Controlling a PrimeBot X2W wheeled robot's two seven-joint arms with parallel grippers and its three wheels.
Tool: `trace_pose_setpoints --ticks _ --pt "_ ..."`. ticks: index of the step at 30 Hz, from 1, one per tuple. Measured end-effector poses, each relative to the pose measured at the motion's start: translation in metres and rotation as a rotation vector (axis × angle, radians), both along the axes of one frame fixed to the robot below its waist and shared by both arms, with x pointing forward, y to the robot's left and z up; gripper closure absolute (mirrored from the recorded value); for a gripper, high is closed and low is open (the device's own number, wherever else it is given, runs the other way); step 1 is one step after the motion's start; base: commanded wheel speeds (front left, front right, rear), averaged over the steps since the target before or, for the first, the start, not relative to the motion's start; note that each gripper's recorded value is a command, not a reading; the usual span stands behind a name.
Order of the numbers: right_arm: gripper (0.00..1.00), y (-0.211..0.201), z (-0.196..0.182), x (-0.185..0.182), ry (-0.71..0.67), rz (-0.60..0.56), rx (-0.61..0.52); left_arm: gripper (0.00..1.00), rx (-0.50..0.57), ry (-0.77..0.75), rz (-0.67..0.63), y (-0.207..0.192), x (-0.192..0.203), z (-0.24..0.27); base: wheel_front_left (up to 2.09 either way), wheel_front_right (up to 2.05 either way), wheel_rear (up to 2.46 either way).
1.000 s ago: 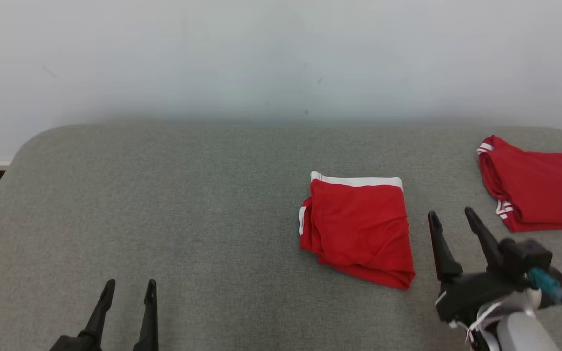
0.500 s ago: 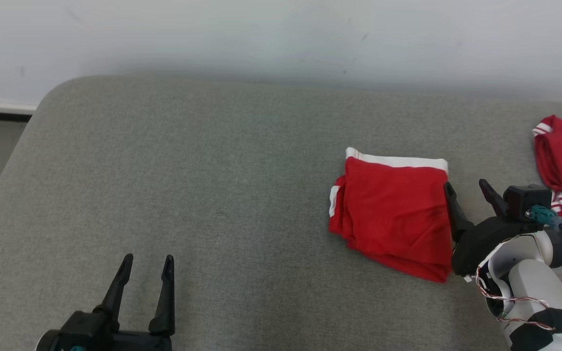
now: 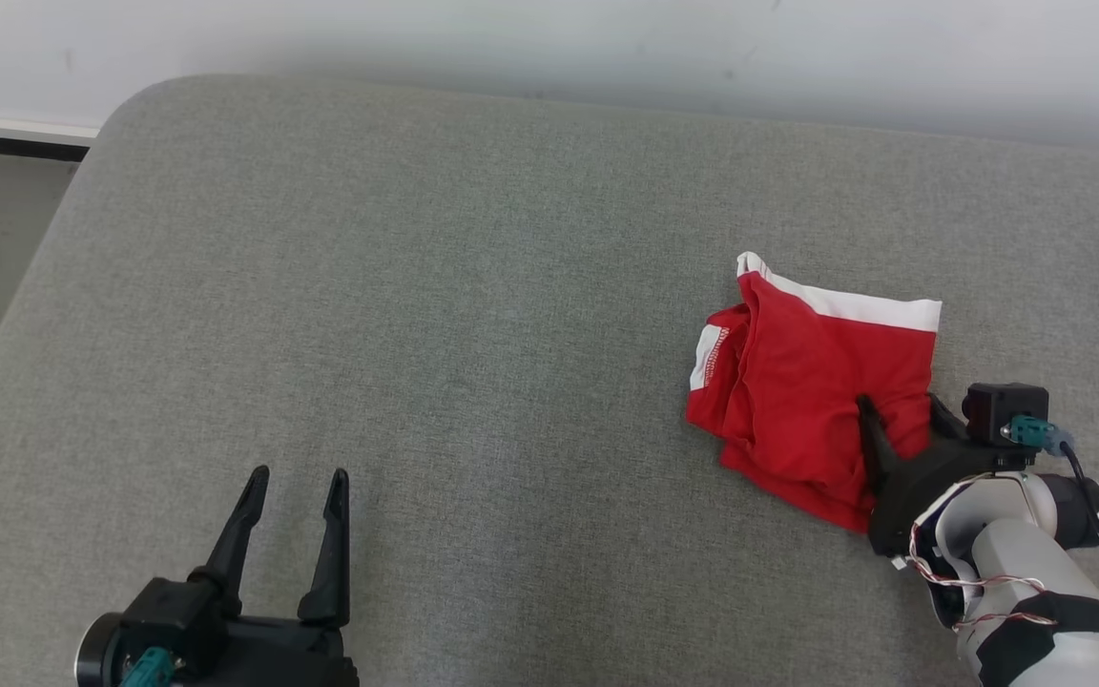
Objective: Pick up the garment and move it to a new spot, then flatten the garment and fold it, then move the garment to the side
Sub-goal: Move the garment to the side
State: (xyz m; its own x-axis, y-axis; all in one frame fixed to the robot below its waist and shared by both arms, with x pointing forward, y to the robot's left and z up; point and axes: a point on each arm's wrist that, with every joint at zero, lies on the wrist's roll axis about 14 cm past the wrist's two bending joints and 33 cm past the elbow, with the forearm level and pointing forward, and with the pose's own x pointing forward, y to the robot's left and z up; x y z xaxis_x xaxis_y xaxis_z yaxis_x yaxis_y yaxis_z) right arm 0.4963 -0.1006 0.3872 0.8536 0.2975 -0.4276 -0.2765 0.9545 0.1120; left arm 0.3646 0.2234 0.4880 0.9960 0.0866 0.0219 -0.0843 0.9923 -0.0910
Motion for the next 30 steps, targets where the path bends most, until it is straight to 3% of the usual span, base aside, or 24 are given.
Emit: trace_pose_setpoints --ticks 1,2,3,4,12,20,30 --pt "0.31 0.001 -0.001 0.001 0.006 0.002 0.001 0.0 0.0 0.0 -0.001 0.0 0.001 0.0 0.0 0.0 0.0" --pt "0.54 0.002 -0.001 0.001 0.006 0.003 0.004 0.0 0.001 -0.002 -0.001 0.0 0.003 0.001 0.0 0.0 0.0" --pt "0.92 0.002 -0.001 0.002 0.001 0.004 0.005 0.0 0.0 -0.001 -0.003 -0.001 0.004 0.0 0.0 0.0 0.0" --pt "1.0 0.003 0.0 0.003 -0.005 0.007 0.006 0.0 0.0 -0.001 -0.006 -0.002 0.004 0.0 0.0 0.0 0.0" --pt "1.0 -0.014 0.016 0.017 -0.055 0.052 -0.094 0.0 -0.001 -0.003 -0.052 -0.015 0.016 -0.001 0.0 0.0 0.0" --pt "1.0 -0.052 0.036 0.056 -0.098 0.095 -0.237 0.0 0.011 -0.045 -0.131 -0.037 0.057 0.006 0.0 0.0 0.0" --pt "1.0 -0.142 0.062 0.099 -0.126 0.039 -0.397 0.0 0.035 -0.031 -0.249 -0.07 0.106 -0.018 0.0 0.0 0.0"
